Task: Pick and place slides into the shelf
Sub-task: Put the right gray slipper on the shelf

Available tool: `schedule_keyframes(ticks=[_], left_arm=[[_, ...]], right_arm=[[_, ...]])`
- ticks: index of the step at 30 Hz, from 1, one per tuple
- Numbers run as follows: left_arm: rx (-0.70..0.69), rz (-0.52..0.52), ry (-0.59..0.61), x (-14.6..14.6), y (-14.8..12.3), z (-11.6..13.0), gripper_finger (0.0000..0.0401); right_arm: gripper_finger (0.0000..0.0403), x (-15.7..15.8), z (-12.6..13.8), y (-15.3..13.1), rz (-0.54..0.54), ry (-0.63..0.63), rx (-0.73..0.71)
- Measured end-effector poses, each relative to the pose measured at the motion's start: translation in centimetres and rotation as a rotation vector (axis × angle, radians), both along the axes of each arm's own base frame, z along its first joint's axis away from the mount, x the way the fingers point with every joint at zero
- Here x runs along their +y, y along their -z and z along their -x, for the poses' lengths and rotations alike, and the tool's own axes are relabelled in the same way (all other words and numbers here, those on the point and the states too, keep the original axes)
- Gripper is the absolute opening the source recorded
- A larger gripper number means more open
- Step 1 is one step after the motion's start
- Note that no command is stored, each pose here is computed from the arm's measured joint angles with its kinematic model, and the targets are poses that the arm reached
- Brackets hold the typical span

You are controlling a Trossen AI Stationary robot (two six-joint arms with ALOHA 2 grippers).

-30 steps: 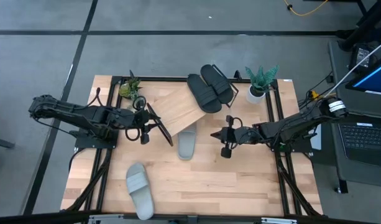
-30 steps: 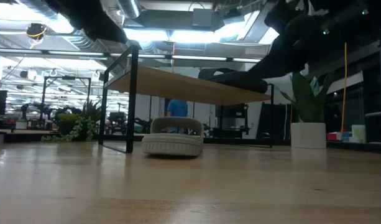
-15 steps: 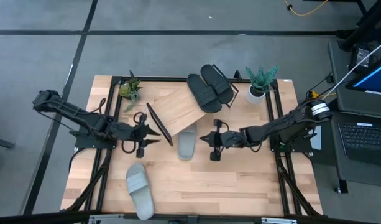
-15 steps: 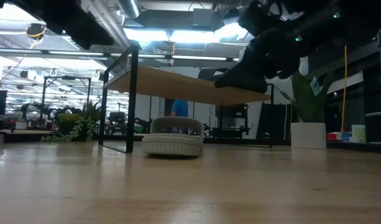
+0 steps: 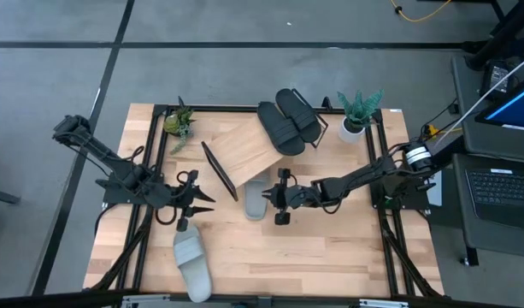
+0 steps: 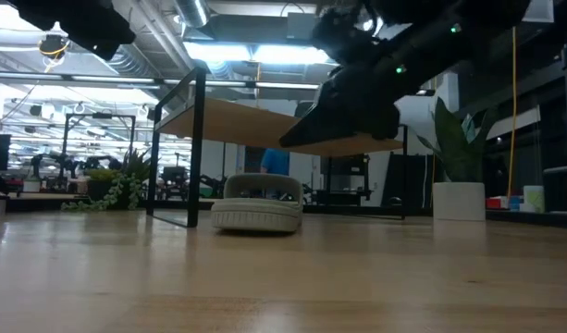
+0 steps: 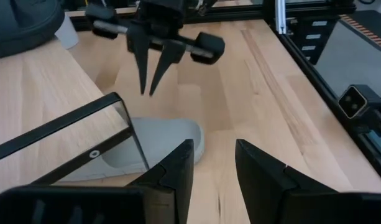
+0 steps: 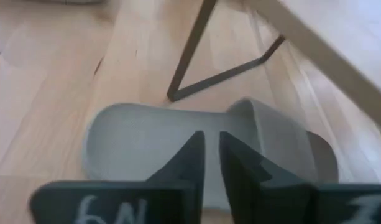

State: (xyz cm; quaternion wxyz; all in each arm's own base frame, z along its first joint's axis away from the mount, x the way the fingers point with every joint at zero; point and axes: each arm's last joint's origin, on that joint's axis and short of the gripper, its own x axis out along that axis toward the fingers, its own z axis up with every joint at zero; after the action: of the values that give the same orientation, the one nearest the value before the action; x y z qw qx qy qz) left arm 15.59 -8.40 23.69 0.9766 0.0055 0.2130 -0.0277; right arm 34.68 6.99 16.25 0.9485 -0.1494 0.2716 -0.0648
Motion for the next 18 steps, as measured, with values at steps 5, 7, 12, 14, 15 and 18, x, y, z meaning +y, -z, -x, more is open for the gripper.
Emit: schedule_keyframes(ticks=[5,7,12,14,15,18], left_arm=[[0.000,-0.001,0.025,-0.4,0.0,0.2,0.0110],[0.002,-0.003,0.029,-0.4,0.0,0.3,0.0110],[0.006,-0.008,0.033,-0.5,0.1,0.3,0.0110],[0.008,-0.009,0.033,-0.5,0.1,0.3,0.0110],[0.007,-0.009,0.033,-0.5,0.1,0.3,0.0110],[0.007,-0.009,0.033,-0.5,0.1,0.3,0.0110]], right_arm=[[0.0099,0.5,-1.3,0.1,0.002,-0.020,0.015],[0.0114,0.9,-1.4,0.0,-0.010,-0.050,0.054],[0.0136,2.5,-1.6,-0.8,-0.094,-0.092,0.029],[0.0142,3.1,-1.7,-0.6,-0.098,-0.104,0.032],[0.0144,3.5,-1.7,-0.5,-0.095,-0.113,0.037],[0.0151,4.3,-2.3,0.2,-0.071,-0.137,0.055]])
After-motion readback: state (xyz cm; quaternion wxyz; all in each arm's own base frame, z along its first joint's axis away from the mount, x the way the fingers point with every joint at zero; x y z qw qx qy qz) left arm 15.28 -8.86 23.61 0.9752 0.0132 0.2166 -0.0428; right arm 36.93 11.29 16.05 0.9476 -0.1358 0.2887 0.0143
